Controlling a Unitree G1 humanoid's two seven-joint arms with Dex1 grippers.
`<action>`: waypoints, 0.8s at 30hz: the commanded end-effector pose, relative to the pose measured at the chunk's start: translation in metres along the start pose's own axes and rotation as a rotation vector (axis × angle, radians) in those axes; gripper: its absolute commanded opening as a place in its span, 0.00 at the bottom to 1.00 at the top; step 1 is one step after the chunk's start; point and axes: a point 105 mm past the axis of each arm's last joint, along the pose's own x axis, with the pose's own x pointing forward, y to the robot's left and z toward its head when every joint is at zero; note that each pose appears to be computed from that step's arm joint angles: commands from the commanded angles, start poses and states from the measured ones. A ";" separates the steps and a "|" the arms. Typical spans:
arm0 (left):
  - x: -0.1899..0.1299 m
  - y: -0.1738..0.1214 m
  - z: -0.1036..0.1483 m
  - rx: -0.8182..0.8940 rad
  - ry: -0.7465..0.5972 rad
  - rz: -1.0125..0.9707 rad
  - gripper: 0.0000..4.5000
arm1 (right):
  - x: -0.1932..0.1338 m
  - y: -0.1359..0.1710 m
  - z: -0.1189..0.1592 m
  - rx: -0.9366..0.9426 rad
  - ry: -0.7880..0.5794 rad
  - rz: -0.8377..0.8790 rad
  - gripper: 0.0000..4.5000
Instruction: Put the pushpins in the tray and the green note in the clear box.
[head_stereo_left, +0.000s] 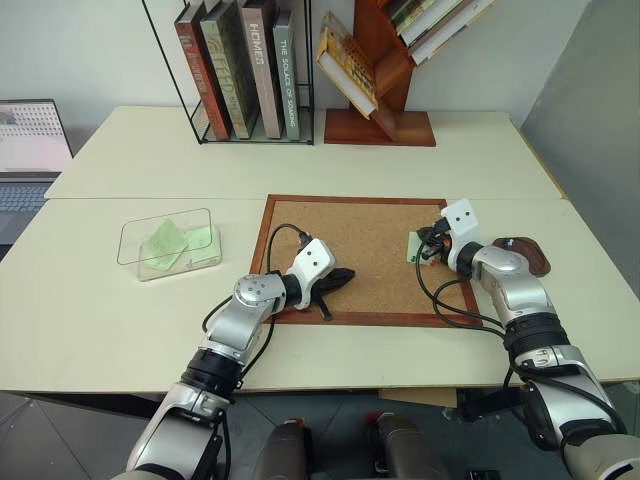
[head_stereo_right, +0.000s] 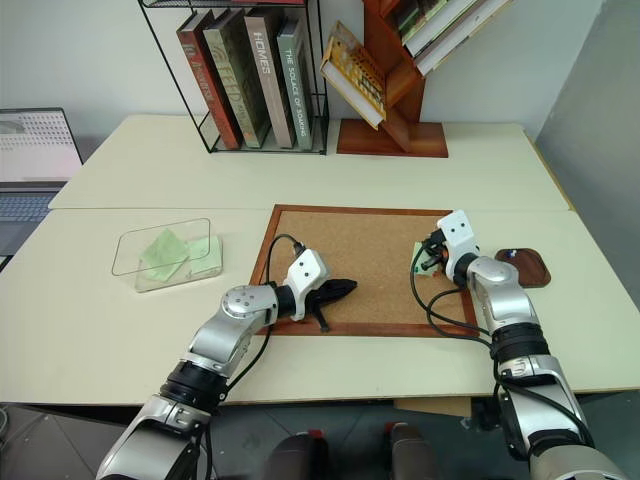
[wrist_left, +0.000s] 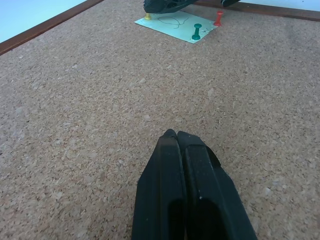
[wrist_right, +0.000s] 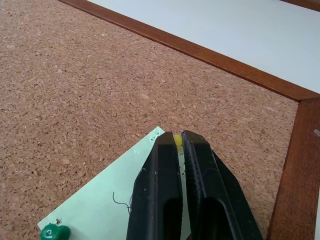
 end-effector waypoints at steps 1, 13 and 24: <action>0.000 -0.007 -0.011 -0.004 0.038 -0.019 0.00 | -0.003 -0.003 0.034 -0.040 -0.110 0.007 0.00; 0.000 -0.007 -0.015 -0.008 0.054 -0.021 0.00 | -0.022 0.003 0.047 -0.032 -0.161 0.016 0.00; -0.003 -0.004 -0.017 -0.003 0.064 -0.015 0.00 | -0.077 -0.040 0.059 -0.026 -0.191 -0.167 0.00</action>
